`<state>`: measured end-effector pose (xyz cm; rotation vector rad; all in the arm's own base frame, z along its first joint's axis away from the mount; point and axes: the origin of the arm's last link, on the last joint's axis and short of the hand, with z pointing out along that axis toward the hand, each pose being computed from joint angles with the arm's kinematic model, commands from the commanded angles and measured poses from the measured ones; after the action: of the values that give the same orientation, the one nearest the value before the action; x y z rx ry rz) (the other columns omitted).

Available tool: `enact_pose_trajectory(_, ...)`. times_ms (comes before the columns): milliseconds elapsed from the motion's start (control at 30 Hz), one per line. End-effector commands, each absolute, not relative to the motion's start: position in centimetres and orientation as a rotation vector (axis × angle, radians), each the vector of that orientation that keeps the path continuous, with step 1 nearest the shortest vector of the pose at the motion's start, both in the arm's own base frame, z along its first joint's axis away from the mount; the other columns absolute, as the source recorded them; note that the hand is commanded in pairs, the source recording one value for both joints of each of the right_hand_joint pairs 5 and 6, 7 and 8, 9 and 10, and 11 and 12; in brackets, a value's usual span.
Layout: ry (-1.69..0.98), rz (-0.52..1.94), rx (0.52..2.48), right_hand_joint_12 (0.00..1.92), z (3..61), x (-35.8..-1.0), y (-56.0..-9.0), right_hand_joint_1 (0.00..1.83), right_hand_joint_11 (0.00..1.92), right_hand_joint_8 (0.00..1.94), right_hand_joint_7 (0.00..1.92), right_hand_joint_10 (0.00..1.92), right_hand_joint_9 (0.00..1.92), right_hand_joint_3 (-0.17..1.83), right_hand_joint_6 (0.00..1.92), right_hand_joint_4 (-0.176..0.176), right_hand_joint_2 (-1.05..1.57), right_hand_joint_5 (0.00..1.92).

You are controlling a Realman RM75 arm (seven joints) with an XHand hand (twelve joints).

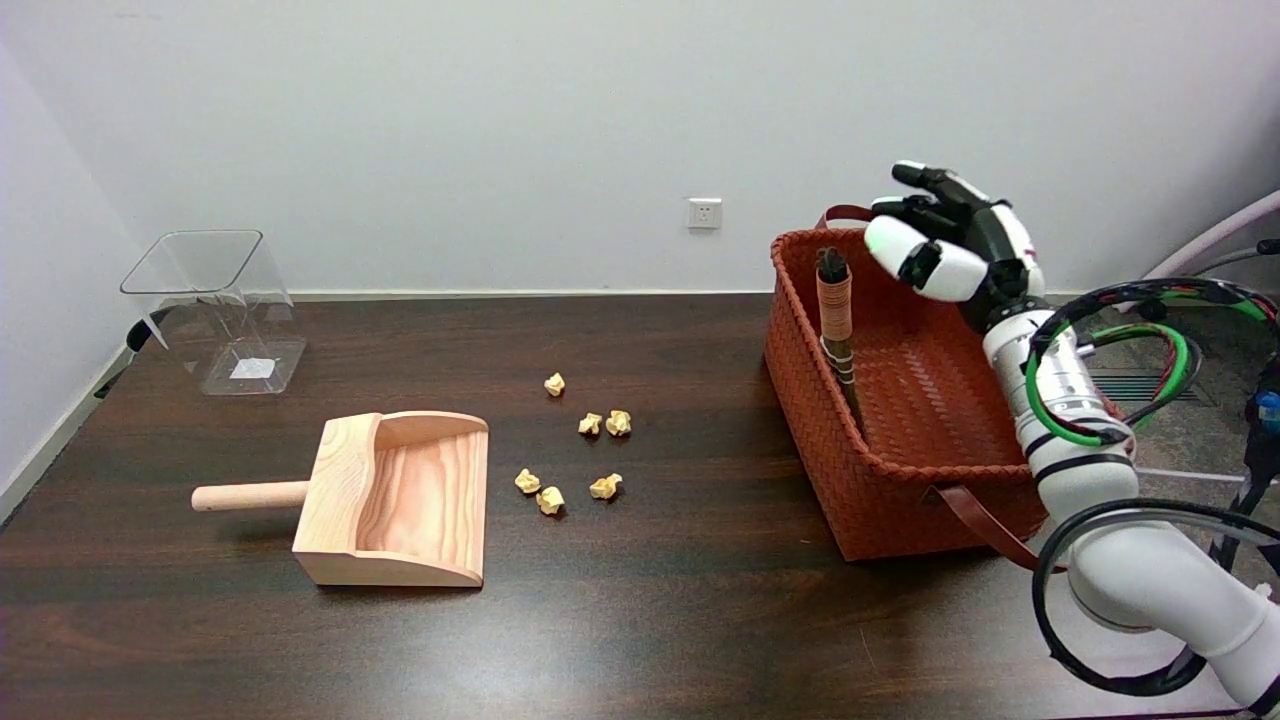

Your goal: Pick up the broom.

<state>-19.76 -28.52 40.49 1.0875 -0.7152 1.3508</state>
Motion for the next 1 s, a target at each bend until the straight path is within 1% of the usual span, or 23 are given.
enact_pose_trajectory(33, -0.811, 1.237, 1.032, 0.42, 38.5, -21.3, -27.3, 1.00, 0.42, 0.50, 0.50, 0.42, 0.42, 1.34, 0.42, 0.000, -0.19, 0.42)
enact_pose_trajectory(100, -0.814, 1.239, 1.032, 0.34, 38.7, -21.4, -27.2, 1.00, 0.34, 0.36, 0.36, 0.34, 0.34, 1.38, 0.34, 0.000, -0.37, 0.34)
enact_pose_trajectory(133, -0.817, 1.244, 1.032, 0.26, 38.8, -21.4, -27.1, 1.01, 0.26, 0.32, 0.32, 0.26, 0.26, 1.38, 0.26, 0.000, -0.49, 0.26)
enact_pose_trajectory(167, -0.825, 1.246, 1.034, 0.17, 38.8, -21.5, -26.9, 1.02, 0.17, 0.29, 0.29, 0.17, 0.17, 1.39, 0.17, 0.000, -0.60, 0.17)
enact_pose_trajectory(200, -0.823, 1.251, 1.037, 0.01, 38.9, -21.4, -26.8, 1.04, 0.01, 0.25, 0.25, 0.01, 0.01, 1.41, 0.01, 0.000, -0.77, 0.01)
enact_pose_trajectory(233, -0.821, 1.262, 1.047, 0.00, 38.9, -21.2, -26.8, 1.04, 0.00, 0.24, 0.24, 0.00, 0.00, 1.41, 0.00, 0.000, -0.78, 0.00)
enact_pose_trajectory(267, -0.816, 1.273, 1.057, 0.00, 39.1, -20.9, -26.7, 1.05, 0.00, 0.22, 0.22, 0.00, 0.00, 1.41, 0.00, 0.000, -0.85, 0.00)
enact_pose_trajectory(300, -0.814, 1.280, 1.062, 0.00, 39.1, -20.8, -26.6, 1.08, 0.00, 0.18, 0.18, 0.00, 0.00, 1.39, 0.00, 0.000, -0.98, 0.00)
enact_pose_trajectory(333, -0.806, 1.290, 1.067, 0.00, 39.3, -20.6, -26.5, 1.08, 0.00, 0.17, 0.17, 0.00, 0.00, 1.38, 0.00, 0.000, -1.01, 0.00)
enact_pose_trajectory(433, -0.793, 1.291, 1.080, 0.00, 39.4, -20.4, -26.5, 1.11, 0.00, 0.13, 0.13, 0.00, 0.00, 1.29, 0.00, 0.000, -1.05, 0.00)
enact_pose_trajectory(533, -0.809, 1.271, 1.107, 0.00, 38.9, -20.4, -26.7, 1.17, 0.00, 0.11, 0.11, 0.00, 0.00, 1.29, 0.00, 0.000, -1.05, 0.00)
enact_pose_trajectory(667, -0.822, 1.231, 1.165, 0.00, 38.2, -20.1, -27.5, 1.21, 0.00, 0.09, 0.09, 0.00, 0.00, 1.34, 0.00, 0.000, -1.05, 0.00)
enact_pose_trajectory(867, -0.827, 1.194, 1.258, 0.00, 36.5, -19.4, -28.6, 1.21, 0.00, 0.05, 0.05, 0.00, 0.00, 1.38, 0.00, 0.000, -1.05, 0.00)
enact_pose_trajectory(1000, -0.854, 1.145, 1.298, 0.00, 35.3, -19.8, -28.9, 1.21, 0.00, 0.06, 0.06, 0.00, 0.00, 1.40, 0.00, 0.000, -1.05, 0.00)
